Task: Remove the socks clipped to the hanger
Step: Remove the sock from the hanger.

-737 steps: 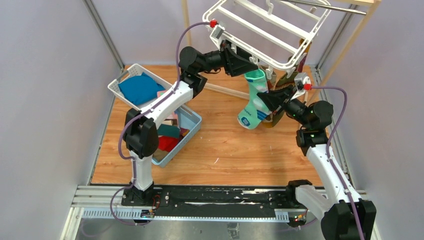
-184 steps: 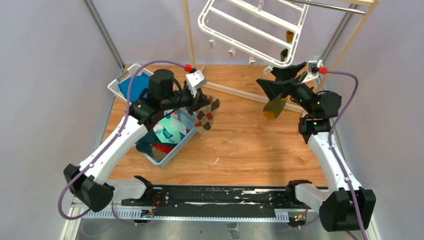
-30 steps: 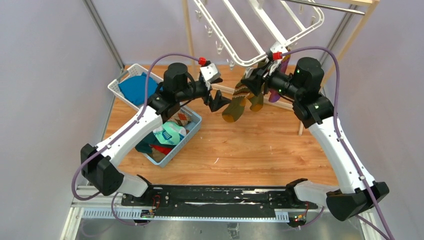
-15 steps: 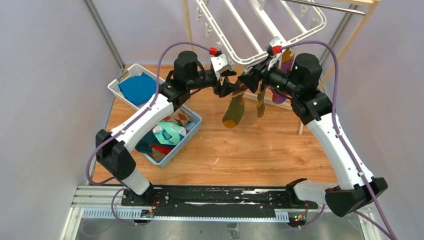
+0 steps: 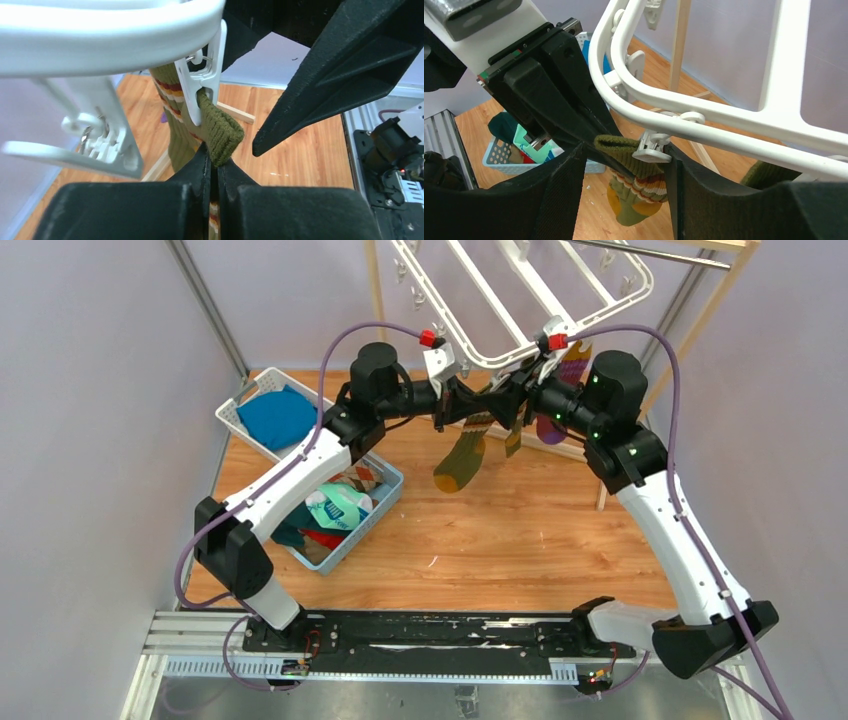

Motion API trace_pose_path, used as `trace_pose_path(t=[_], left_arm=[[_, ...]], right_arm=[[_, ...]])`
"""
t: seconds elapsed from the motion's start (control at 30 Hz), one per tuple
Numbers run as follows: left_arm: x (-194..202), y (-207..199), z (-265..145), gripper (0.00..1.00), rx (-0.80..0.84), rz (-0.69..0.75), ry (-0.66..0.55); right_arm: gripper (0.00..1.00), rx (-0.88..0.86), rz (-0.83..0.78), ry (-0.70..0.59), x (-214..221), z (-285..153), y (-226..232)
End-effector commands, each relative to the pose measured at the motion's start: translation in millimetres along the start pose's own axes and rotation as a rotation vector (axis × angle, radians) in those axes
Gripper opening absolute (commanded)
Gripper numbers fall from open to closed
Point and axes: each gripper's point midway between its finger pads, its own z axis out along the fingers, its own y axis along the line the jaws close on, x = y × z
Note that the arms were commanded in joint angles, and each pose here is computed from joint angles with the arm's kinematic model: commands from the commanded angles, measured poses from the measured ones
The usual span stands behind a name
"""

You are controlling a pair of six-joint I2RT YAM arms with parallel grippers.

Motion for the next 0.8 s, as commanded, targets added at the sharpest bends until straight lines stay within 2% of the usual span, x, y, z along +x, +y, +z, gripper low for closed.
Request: trace_pose_path(t=[0.0, 0.17, 0.27, 0.3, 0.47, 0.77], left_arm=[[-21.7, -6.9, -0.6, 0.0, 0.01, -0.01, -0.066], [-29.1, -11.6, -11.7, 0.0, -0.013, -0.036, -0.085], [-31.5, -11.1, -16.8, 0.0, -0.02, -0.061, -0.099], [-32.6, -11.6, -17.8, 0.0, -0.018, -0.073, -0.106], [-38.5, -14.4, -21.5, 0.0, -0.004, -0.101, -0.13], [-26.5, -23.3, -21.1, 0.0, 0.032, -0.168, -0.125]], right_arm=[[0.6, 0.011, -0.017, -0.02, -4.2, -11.1, 6.3], [0.74, -0.001, -0.026, -0.031, -0.2, -30.1, 5.2], [0.89, -0.043, -0.033, -0.042, 5.8, -45.7, 8.7], [0.91, -0.058, -0.062, -0.045, 7.4, -50.2, 10.5], [0.88, -0.139, -0.086, -0.083, 7.1, -61.0, 20.2], [0.81, -0.244, -0.002, -0.259, -25.9, -30.9, 12.3]])
